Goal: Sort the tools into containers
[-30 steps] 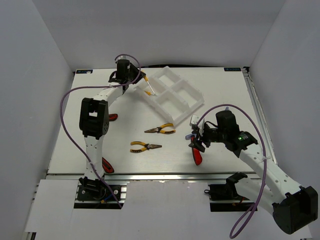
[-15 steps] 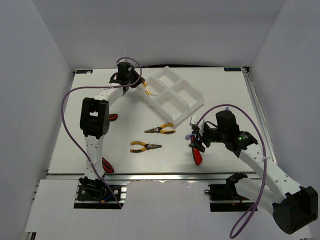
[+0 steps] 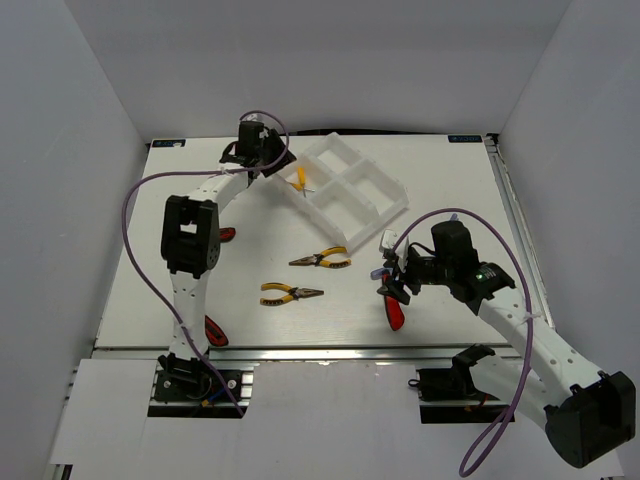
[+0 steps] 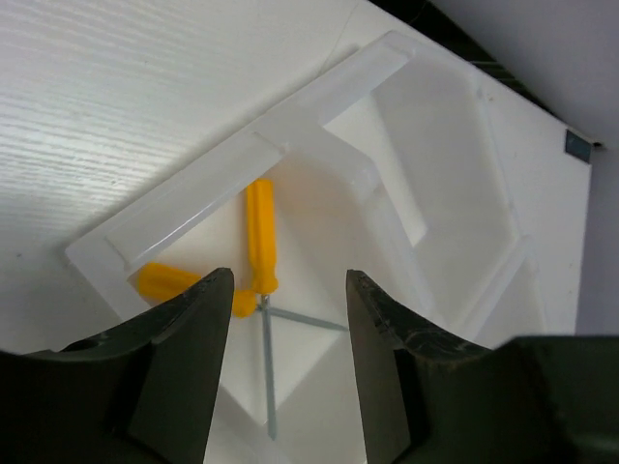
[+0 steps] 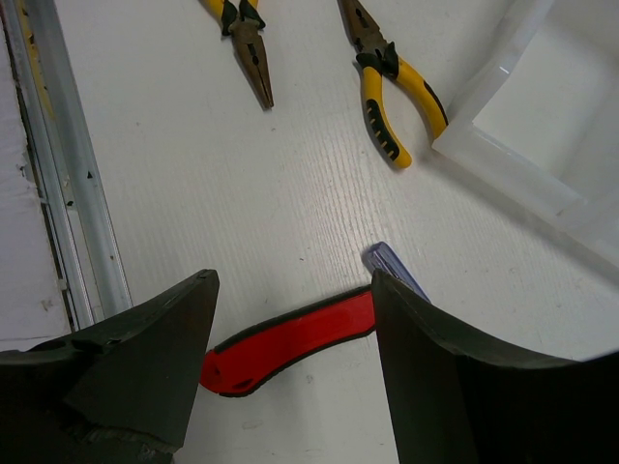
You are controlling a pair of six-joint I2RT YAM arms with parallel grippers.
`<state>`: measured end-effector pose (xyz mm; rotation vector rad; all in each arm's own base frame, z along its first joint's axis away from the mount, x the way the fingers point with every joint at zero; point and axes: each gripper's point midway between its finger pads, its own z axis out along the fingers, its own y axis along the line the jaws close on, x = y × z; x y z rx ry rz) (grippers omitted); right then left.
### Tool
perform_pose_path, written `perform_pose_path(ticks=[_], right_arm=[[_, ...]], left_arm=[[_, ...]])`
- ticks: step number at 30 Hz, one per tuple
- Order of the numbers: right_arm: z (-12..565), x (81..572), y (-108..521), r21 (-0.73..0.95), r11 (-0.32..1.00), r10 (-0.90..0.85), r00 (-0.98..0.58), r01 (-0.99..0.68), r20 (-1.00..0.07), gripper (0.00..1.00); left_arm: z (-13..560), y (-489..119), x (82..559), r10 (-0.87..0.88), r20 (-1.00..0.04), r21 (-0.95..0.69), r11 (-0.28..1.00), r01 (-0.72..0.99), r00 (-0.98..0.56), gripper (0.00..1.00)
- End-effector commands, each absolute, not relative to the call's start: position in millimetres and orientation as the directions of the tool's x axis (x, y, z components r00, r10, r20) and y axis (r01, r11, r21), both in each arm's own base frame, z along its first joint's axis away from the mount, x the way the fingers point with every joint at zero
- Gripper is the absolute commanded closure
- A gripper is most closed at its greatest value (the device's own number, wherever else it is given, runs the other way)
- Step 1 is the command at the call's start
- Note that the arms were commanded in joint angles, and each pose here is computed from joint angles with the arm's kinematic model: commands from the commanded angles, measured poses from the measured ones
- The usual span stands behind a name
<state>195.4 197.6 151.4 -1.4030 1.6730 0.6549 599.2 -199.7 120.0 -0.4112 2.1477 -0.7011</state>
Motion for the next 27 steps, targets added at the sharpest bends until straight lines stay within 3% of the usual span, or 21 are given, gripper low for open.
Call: perform_pose_path(ticks=[1, 3, 5, 6, 7, 8, 10, 11, 13, 14, 18, 21, 24, 27], right_arm=[[170.2, 202.6, 203.5, -0.164, 0.228, -0.505, 0.027, -0.960, -0.863, 0.28], [177.3, 201.1, 207.3, -0.160, 0.215, -0.487, 0.036, -0.963, -0.873, 0.27], [183.8, 200.2, 211.0, -0.152, 0.202, -0.469, 0.041, -0.967, -0.882, 0.26], [187.3, 199.7, 214.9, -0.135, 0.186, -0.460, 0.035, -0.973, -0.887, 0.25], [189.8, 199.9, 217.1, -0.125, 0.177, -0.455, 0.031, -0.976, -0.890, 0.25], [185.8, 199.4, 221.0, -0.090, 0.156, -0.456, 0.009, -0.984, -0.890, 0.23], [188.1, 202.2, 223.7, -0.075, 0.141, -0.467, 0.000, -0.987, -0.884, 0.16], [186.4, 204.9, 224.4, -0.084, 0.128, -0.478, 0.013, -0.988, -0.878, 0.13], [184.7, 217.0, 227.0, -0.101, 0.133, -0.496, 0.022, -0.986, -0.868, 0.11], [180.7, 222.3, 228.1, -0.103, 0.135, -0.505, 0.020, -0.985, -0.863, 0.11], [181.9, 232.0, 234.5, -0.117, 0.128, -0.494, 0.039, -0.985, -0.868, 0.11], [177.2, 236.5, 234.0, -0.134, 0.126, -0.508, 0.052, -0.983, -0.860, 0.11], [169.1, 247.4, 230.3, -0.147, 0.167, -0.534, 0.036, -0.975, -0.845, 0.11], [154.2, 271.3, 220.5, -0.092, 0.365, -0.548, -0.134, -0.926, -0.826, 0.13]], left_arm=[[210.6, -182.8, 576.0, -0.414, -0.747, -0.511, 0.858, 0.050, -0.521, 0.40], [208.7, -164.4, 553.6, -0.362, -0.778, -0.436, 0.899, 0.028, -0.513, 0.44], [255.4, -148.9, 526.2, -0.330, -0.846, -0.397, 0.914, 0.082, -0.418, 0.72], [259.4, -135.5, 515.5, -0.332, -0.862, -0.379, 0.924, 0.052, -0.383, 0.87], [225.6, -126.2, 492.5, -0.319, -0.845, -0.364, 0.931, 0.025, -0.429, 1.00], [261.6, -116.5, 477.3, -0.330, -0.883, -0.369, 0.927, 0.060, -0.335, 1.00], [235.4, -103.8, 449.2, -0.307, -0.881, -0.347, 0.936, 0.051, -0.359, 1.00], [250.7, -95.0, 435.8, -0.294, -0.901, -0.330, 0.942, 0.064, -0.320, 1.00], [246.3, -87.6, 419.6, -0.273, -0.907, -0.306, 0.950, 0.058, -0.322, 0.81], [234.7, -85.5, 409.9, -0.263, -0.904, -0.300, 0.952, 0.060, -0.336, 0.59], [244.1, -87.3, 384.0, -0.233, -0.919, -0.283, 0.951, 0.121, -0.319, 0.36], [229.7, -70.6, 374.3, -0.202, -0.922, -0.231, 0.972, 0.052, -0.331, 0.35], [223.2, -60.1, 370.3, -0.195, -0.921, -0.207, 0.978, 0.000, -0.336, 0.40], [227.7, -51.6, 370.6, -0.222, -0.925, -0.216, 0.975, -0.054, -0.310, 0.75]])
